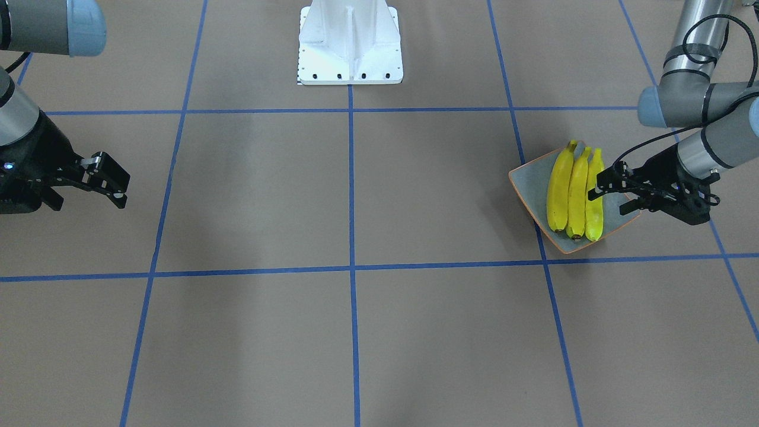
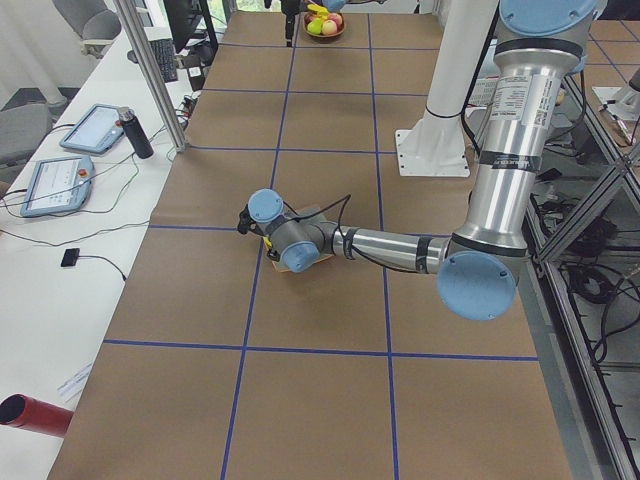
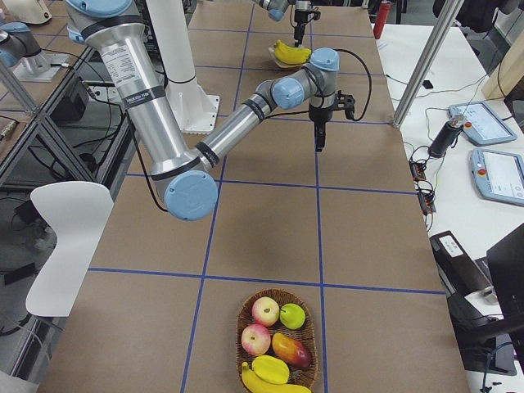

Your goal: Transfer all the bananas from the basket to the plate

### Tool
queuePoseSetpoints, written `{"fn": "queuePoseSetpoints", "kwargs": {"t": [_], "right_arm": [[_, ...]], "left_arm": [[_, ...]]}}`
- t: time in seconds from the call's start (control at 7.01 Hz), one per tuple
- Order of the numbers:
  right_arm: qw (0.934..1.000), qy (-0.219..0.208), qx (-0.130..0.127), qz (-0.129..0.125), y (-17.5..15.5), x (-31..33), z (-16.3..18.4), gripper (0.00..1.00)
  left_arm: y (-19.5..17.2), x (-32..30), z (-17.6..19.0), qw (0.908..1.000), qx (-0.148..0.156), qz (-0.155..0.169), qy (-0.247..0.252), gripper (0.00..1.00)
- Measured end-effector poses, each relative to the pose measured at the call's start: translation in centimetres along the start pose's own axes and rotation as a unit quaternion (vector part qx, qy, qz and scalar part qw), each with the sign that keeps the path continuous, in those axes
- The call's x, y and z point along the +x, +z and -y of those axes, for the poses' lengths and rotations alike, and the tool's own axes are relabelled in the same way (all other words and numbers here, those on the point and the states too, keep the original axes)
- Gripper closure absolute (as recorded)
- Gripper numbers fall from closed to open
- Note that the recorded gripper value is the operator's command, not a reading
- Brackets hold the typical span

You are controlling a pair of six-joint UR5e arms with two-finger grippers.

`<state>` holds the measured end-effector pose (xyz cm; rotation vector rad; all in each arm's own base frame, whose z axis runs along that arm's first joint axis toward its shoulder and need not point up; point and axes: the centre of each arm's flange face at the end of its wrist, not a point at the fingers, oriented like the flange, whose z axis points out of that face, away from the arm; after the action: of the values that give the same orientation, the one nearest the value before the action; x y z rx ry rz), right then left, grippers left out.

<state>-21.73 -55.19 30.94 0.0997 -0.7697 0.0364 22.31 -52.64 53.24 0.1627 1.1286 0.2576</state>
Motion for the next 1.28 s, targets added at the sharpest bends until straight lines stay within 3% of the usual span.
{"fn": "queuePoseSetpoints", "kwargs": {"t": [0.29,0.57,1.0,1.28], "right_arm": [[1.0,-0.006,-0.003,-0.005,0.4,1.1,-0.1,0.0],[0.9989,-0.041,-0.004,-0.024,0.3,6.2,0.5,0.0],[0.991,-0.112,-0.026,-0.069,-0.5,24.6,0.4,0.0],[0.9863,-0.136,-0.048,-0.08,-1.3,37.9,-1.3,0.0]], "left_arm": [[-1.5,1.3,1.7,0.9999,0.014,-0.004,0.005,0.0],[-4.3,3.7,6.4,0.9995,0.031,0.002,-0.007,0.0],[-6.2,7.7,11.2,0.9991,0.038,0.008,-0.014,0.0],[-6.4,8.7,11.8,0.9991,0.04,0.007,-0.012,0.0]]}}
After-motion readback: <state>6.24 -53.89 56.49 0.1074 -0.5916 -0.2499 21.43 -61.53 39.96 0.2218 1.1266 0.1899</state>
